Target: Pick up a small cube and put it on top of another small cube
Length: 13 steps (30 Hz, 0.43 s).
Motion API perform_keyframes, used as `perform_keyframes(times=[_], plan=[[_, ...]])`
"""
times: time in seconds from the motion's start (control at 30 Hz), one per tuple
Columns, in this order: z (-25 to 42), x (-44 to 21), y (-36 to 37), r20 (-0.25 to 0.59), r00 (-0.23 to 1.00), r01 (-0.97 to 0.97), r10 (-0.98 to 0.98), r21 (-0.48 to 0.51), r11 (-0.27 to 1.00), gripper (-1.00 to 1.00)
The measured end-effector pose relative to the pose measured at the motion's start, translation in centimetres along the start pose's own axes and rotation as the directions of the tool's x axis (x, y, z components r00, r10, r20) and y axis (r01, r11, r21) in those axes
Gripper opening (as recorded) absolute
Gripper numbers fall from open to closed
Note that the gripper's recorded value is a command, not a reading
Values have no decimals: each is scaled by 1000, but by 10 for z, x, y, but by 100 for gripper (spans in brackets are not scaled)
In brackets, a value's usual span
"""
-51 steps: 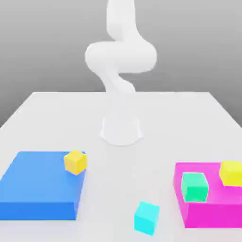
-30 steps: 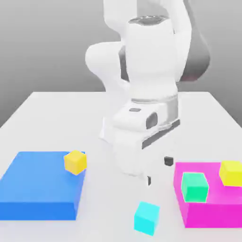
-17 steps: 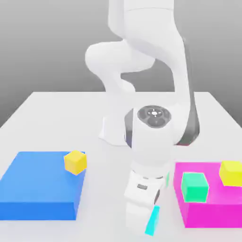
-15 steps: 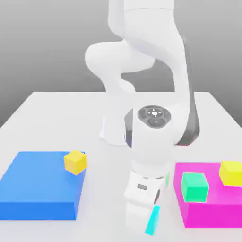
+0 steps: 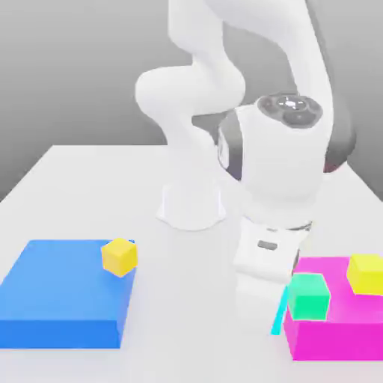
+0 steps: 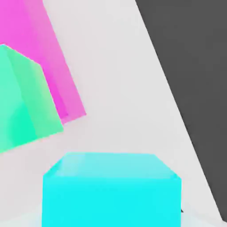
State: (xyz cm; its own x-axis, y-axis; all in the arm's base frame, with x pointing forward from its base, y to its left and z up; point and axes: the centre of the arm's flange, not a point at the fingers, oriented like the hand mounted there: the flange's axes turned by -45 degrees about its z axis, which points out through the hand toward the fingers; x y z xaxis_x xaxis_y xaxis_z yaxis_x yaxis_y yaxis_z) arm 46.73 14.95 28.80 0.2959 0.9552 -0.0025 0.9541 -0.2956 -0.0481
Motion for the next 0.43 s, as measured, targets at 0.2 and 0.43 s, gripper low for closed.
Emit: perform_keyframes(times=[0.2, 0.43], plan=[[-38, 21, -49, 3, 994, 105, -105, -39, 994, -100], [12, 20, -50, 2, 994, 112, -112, -45, 993, 100]])
